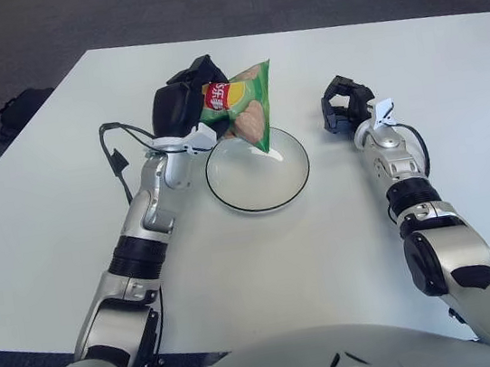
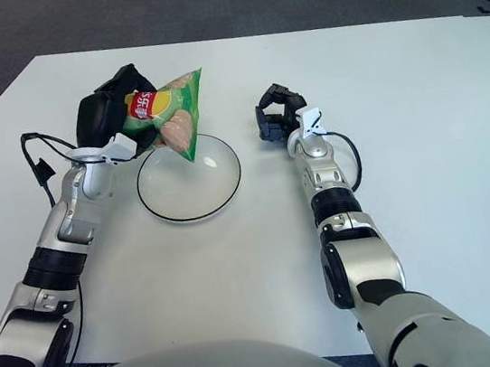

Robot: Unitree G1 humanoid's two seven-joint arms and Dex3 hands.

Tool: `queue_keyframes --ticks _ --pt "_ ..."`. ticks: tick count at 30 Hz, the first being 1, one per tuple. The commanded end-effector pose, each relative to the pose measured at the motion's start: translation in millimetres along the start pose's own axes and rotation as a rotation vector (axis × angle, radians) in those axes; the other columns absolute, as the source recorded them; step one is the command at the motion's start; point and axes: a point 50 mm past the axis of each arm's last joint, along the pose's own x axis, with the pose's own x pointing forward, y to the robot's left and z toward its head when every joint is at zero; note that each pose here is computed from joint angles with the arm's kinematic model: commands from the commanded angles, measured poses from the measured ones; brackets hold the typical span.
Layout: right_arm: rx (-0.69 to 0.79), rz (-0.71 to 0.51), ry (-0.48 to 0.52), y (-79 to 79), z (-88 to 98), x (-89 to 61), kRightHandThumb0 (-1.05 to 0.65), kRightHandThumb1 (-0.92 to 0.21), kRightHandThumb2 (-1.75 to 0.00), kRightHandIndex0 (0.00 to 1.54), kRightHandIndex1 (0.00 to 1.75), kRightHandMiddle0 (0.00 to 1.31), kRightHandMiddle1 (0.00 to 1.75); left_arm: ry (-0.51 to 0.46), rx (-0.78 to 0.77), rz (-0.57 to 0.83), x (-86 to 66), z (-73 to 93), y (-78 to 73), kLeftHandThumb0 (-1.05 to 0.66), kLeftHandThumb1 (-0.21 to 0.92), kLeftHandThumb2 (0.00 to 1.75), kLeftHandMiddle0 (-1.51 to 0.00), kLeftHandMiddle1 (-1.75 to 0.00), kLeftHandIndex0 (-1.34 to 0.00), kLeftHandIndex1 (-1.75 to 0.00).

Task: Put the snack into the plate.

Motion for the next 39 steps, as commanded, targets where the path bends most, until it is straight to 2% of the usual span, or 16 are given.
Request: queue_keyframes --ticks 1,15,29,39 --pt "-0.024 -0.013 0.090 -3.1 -18.5 -7.0 -0.48 -0.32 -1.32 1.27 1.75 0.62 1.75 -0.028 0.005 0.006 5.3 8.2 1.5 0.00 -0.06 1.74 -0.88 -1.72 -0.68 -1.75" --pt "-0.023 -0.021 0.102 -3.8 -18.0 -7.6 -0.48 -0.33 -1.30 1.26 1.75 0.60 1.75 -0.020 -0.076 -0.030 6.4 16.4 -4.3 0.00 -0.06 1.75 -0.87 -1.74 -0.68 -1.75" --pt "-0.019 -0.010 0.115 -4.6 -16.9 -7.0 -0.47 -0.36 -1.26 1.25 1.75 0.58 1.75 0.023 -0.235 -0.157 2.4 21.3 -12.5 0.00 -0.05 1.73 -0.86 -1.74 -0.67 -1.75" --pt "-0.015 -0.006 0.124 -4.7 -15.9 -7.3 -0.47 -0.36 -1.26 1.24 1.75 0.58 1.75 0.019 -0.271 -0.203 -2.8 22.3 -21.1 0.00 -0.05 1.74 -0.87 -1.74 -0.67 -1.75"
